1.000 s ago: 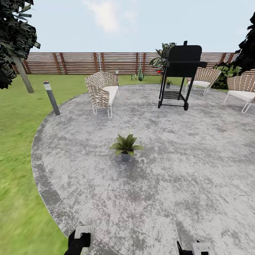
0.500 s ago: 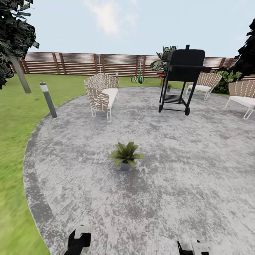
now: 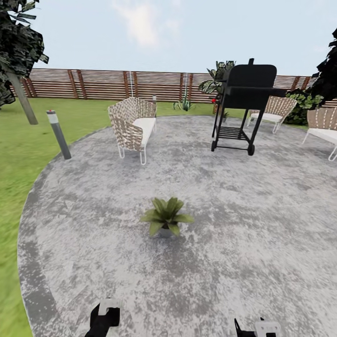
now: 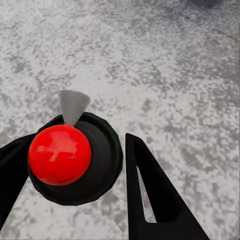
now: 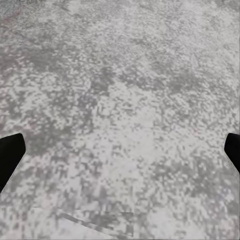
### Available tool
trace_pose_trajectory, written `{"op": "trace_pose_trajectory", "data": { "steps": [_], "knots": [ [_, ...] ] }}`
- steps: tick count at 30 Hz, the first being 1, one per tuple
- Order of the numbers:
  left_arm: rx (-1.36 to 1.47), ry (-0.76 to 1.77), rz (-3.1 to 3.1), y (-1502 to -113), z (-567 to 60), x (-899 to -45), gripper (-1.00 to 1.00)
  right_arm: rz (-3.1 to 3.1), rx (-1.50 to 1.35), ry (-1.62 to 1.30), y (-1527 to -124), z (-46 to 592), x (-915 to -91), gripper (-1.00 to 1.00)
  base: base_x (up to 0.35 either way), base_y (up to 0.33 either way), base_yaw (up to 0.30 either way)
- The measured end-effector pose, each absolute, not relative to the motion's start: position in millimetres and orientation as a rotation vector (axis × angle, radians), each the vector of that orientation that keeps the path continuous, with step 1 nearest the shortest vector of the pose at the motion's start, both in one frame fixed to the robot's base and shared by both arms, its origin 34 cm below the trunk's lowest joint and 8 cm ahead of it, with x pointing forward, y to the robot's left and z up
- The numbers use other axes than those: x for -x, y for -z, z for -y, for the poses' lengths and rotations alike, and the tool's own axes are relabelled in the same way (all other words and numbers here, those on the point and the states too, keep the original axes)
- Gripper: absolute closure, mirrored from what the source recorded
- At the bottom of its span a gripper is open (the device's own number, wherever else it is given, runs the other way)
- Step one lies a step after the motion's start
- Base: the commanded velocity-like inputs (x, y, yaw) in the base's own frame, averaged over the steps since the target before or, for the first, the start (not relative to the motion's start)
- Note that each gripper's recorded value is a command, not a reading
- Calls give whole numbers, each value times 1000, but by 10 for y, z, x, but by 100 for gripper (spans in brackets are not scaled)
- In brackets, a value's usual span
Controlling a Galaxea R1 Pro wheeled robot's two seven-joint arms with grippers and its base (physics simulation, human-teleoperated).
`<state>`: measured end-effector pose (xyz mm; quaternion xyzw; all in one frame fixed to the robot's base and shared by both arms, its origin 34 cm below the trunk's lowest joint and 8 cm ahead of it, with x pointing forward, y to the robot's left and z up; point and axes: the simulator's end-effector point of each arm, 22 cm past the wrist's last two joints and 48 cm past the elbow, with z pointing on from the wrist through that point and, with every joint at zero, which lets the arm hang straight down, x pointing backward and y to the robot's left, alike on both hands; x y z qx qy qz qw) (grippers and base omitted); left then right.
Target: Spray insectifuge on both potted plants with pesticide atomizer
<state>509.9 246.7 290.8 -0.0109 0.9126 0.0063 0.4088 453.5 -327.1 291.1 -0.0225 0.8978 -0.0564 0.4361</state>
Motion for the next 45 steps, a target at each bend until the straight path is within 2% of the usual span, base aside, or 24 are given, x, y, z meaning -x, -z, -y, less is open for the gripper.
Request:
{"op": "trace_pose_trajectory", "data": {
  "steps": [10, 26, 45],
  "knots": [
    [28, -16, -2299, -2908, -2468, -5099, 100, -2234, 56, 140, -2912, 3269, -4537, -100, 338, 58, 0],
    [28, -16, -2300, -2906, -2468, -5098, 100, -2234, 56, 139, -2909, 3268, -4534, -100, 269, 176, 0],
    [27, -17, -2293, -2933, -2474, -5121, 100, -2227, 53, 131, -2929, 3224, -4558, -100, 61, 6, -63]
  ]
}}
